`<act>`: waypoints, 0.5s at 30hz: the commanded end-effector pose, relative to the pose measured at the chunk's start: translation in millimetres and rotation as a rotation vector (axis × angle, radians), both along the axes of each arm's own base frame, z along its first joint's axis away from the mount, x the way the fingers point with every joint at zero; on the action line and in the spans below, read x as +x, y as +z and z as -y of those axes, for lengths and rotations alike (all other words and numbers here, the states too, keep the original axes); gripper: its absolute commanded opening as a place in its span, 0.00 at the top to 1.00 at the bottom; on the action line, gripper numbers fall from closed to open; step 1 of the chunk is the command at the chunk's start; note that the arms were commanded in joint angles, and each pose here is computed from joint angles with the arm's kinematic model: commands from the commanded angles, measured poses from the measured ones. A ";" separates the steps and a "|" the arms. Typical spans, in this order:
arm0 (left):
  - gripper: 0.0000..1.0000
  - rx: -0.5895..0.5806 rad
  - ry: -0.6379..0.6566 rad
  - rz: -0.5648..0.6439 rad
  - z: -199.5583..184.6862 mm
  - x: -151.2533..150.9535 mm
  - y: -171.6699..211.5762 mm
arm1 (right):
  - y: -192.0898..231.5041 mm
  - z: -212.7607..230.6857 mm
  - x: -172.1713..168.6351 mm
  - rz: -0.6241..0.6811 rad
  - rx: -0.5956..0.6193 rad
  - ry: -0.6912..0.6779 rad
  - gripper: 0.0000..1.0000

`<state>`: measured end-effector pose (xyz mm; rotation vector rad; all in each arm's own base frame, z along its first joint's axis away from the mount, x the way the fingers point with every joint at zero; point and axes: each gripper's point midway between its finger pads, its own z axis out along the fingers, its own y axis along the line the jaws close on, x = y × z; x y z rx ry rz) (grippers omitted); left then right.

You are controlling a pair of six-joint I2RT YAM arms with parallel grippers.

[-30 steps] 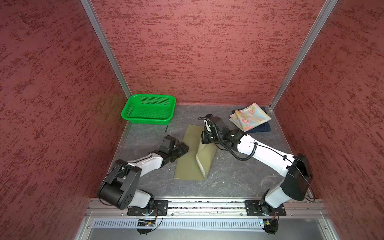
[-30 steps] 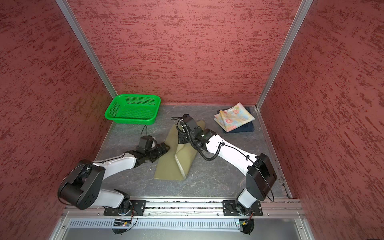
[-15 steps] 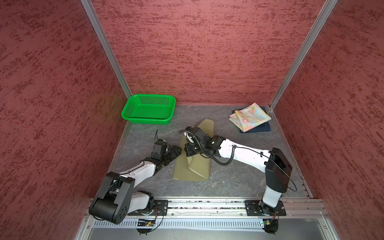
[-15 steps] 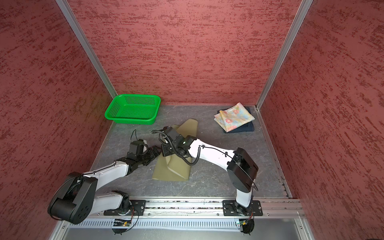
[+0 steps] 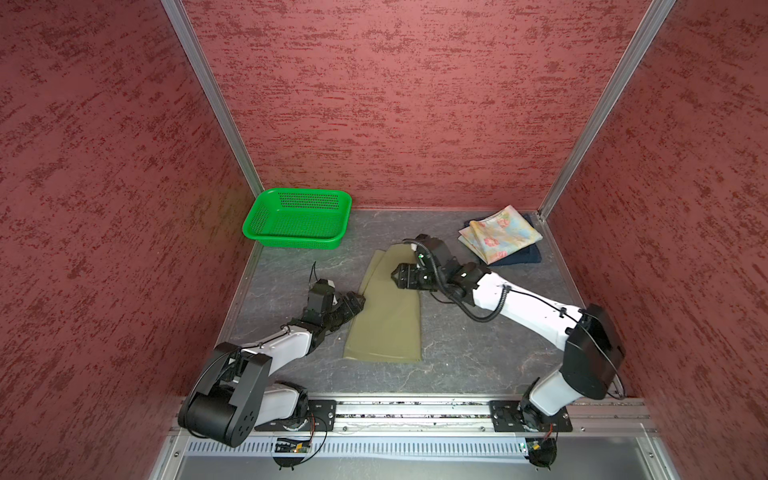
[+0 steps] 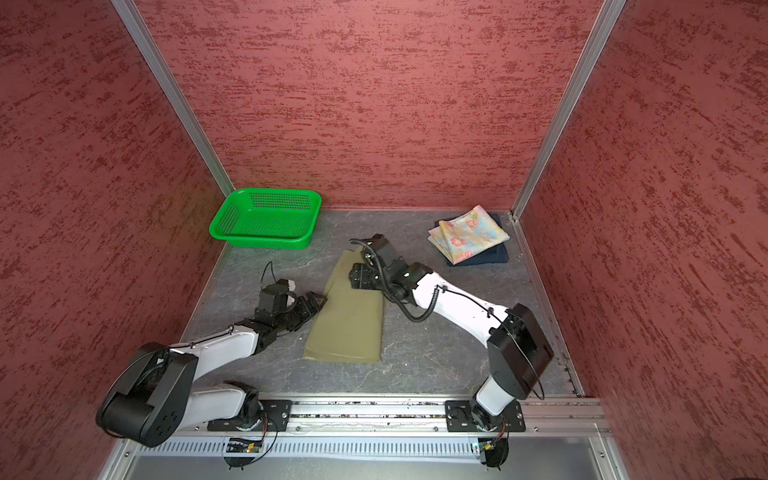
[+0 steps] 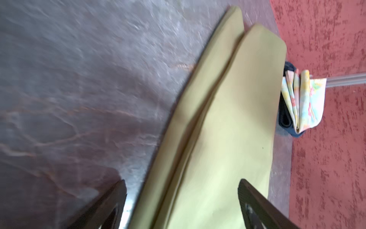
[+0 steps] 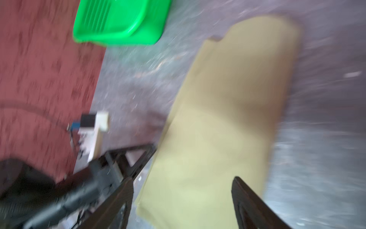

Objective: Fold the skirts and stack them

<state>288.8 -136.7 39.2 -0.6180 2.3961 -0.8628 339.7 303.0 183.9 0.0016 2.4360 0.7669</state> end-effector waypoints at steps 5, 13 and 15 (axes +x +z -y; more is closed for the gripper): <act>0.21 0.108 -0.069 -0.333 12.2 -82.8 -68.0 | -22.1 60.9 40.7 -0.024 0.002 -0.198 0.20; 0.31 0.087 -0.271 -0.288 93.2 -84.1 -60.5 | -5.9 109.7 68.6 0.019 0.014 -0.274 0.20; 0.16 0.042 -0.387 -0.256 129.4 -84.1 -53.5 | 3.6 121.4 68.3 0.048 -0.016 -0.283 0.19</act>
